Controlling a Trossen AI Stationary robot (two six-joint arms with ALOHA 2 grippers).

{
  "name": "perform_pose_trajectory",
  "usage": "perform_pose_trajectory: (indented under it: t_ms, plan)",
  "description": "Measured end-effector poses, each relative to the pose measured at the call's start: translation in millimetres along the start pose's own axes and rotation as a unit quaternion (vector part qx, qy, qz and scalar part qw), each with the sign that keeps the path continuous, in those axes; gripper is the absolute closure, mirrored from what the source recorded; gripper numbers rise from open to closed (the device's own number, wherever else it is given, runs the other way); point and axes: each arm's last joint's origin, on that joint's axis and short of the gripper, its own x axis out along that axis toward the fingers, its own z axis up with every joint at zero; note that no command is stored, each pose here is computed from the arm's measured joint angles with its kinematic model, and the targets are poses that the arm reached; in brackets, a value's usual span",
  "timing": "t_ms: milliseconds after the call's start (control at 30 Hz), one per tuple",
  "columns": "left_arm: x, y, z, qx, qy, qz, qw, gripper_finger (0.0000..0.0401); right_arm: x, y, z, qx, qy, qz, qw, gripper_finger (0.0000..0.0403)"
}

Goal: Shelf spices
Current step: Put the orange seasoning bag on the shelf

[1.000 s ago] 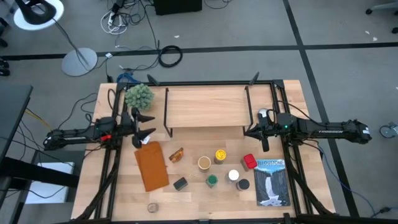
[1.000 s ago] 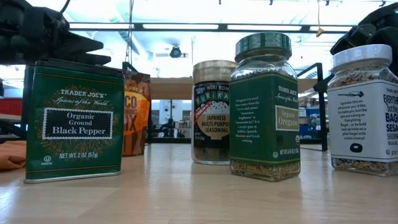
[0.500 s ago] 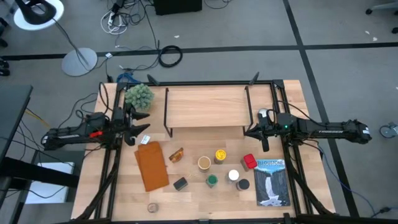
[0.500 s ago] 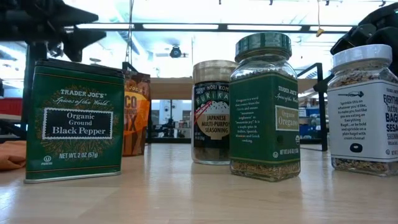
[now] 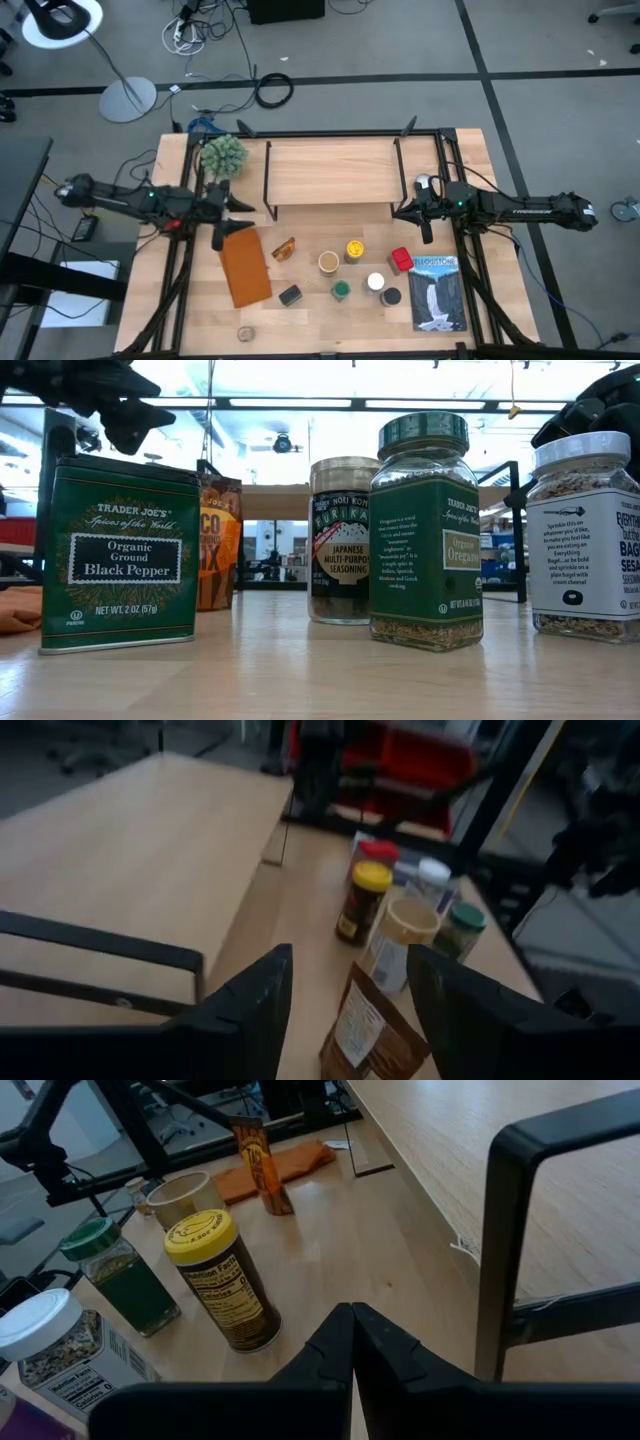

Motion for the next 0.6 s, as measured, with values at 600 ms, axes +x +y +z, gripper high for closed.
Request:
perform_pose_trajectory:
  t_ms: [600]
  plan:
    - [69, -75, 19, -0.006, 0.187, 0.144, 0.972, 0.0199, 0, 0, 0, 0.0, 0.0, 0.0, 1.0, 0.0392]
